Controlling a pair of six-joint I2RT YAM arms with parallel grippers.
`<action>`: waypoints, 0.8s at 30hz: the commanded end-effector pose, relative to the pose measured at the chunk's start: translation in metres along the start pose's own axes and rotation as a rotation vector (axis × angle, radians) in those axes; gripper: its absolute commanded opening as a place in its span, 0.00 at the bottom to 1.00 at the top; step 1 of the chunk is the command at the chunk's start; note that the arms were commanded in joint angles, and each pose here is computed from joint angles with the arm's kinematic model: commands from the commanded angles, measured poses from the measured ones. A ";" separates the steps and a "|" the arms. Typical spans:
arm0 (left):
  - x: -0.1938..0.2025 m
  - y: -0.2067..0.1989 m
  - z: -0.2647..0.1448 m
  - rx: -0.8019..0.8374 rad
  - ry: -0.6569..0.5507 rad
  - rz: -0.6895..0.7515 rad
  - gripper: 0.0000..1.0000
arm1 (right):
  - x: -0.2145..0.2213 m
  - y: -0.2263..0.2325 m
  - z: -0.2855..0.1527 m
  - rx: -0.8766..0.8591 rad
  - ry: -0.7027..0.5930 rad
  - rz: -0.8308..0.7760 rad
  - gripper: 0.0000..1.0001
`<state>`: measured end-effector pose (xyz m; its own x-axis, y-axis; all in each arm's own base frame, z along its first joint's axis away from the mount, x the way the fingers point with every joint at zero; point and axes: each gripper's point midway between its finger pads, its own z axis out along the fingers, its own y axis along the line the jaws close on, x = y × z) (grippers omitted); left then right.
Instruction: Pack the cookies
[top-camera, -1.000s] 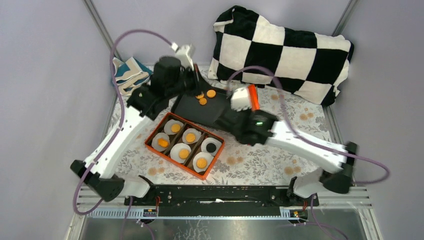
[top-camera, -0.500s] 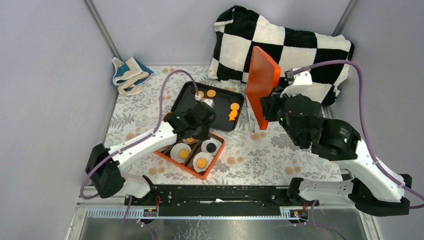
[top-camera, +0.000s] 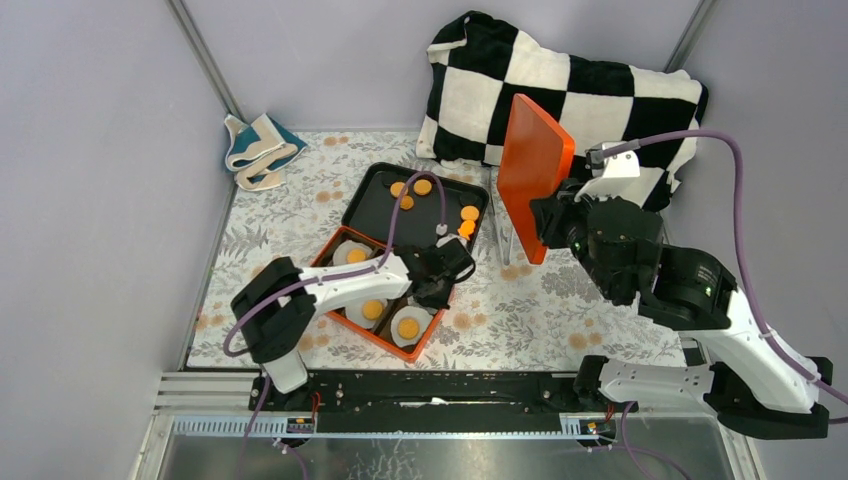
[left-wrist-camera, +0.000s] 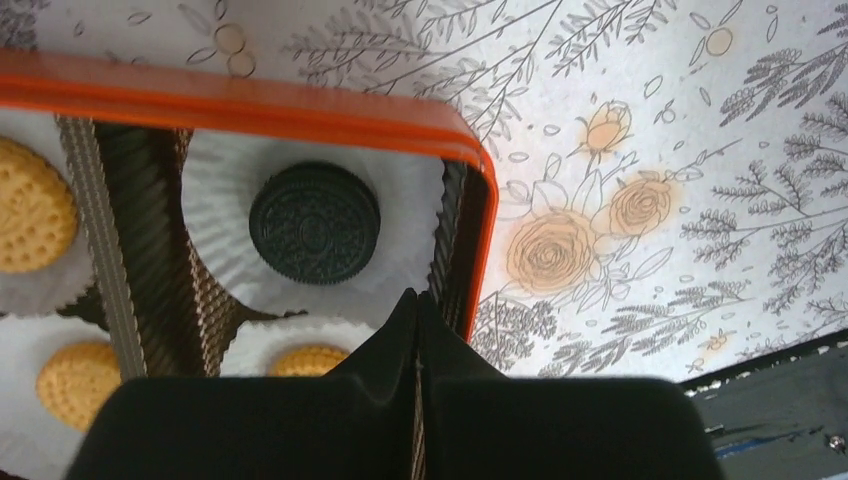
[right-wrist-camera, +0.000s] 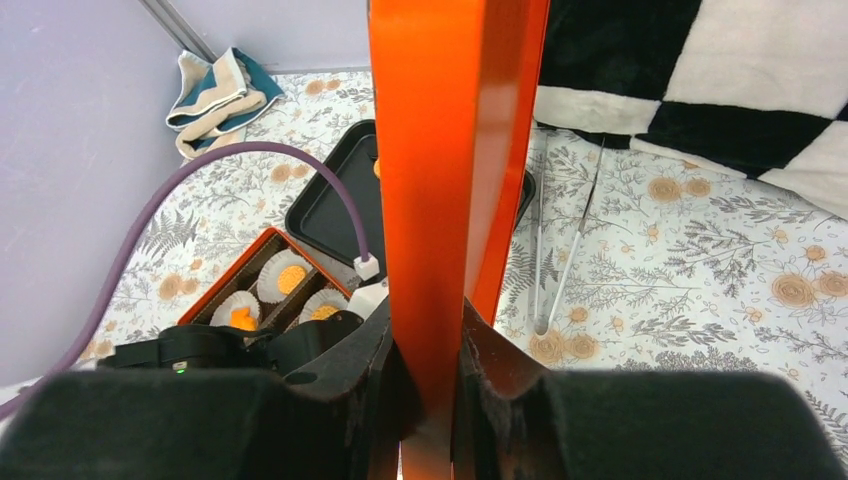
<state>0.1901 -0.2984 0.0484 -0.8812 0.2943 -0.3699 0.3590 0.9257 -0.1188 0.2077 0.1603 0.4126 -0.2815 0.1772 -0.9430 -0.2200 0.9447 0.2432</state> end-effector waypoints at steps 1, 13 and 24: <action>-0.030 -0.028 0.015 0.068 -0.075 0.020 0.00 | -0.017 -0.008 -0.006 0.017 -0.070 0.058 0.00; -0.130 -0.071 0.021 0.135 -0.207 0.040 0.00 | -0.001 -0.016 -0.001 0.048 -0.057 0.028 0.00; -0.186 -0.025 0.056 0.215 -0.179 -0.069 0.00 | 0.016 -0.027 0.003 0.091 -0.039 -0.011 0.00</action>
<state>0.3459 -0.3881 0.0786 -0.8322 0.1682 -0.5284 0.3523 0.8962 -0.2696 0.2073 0.1484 0.3733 -0.3052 0.1138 -0.9455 -0.1786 0.9684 0.1742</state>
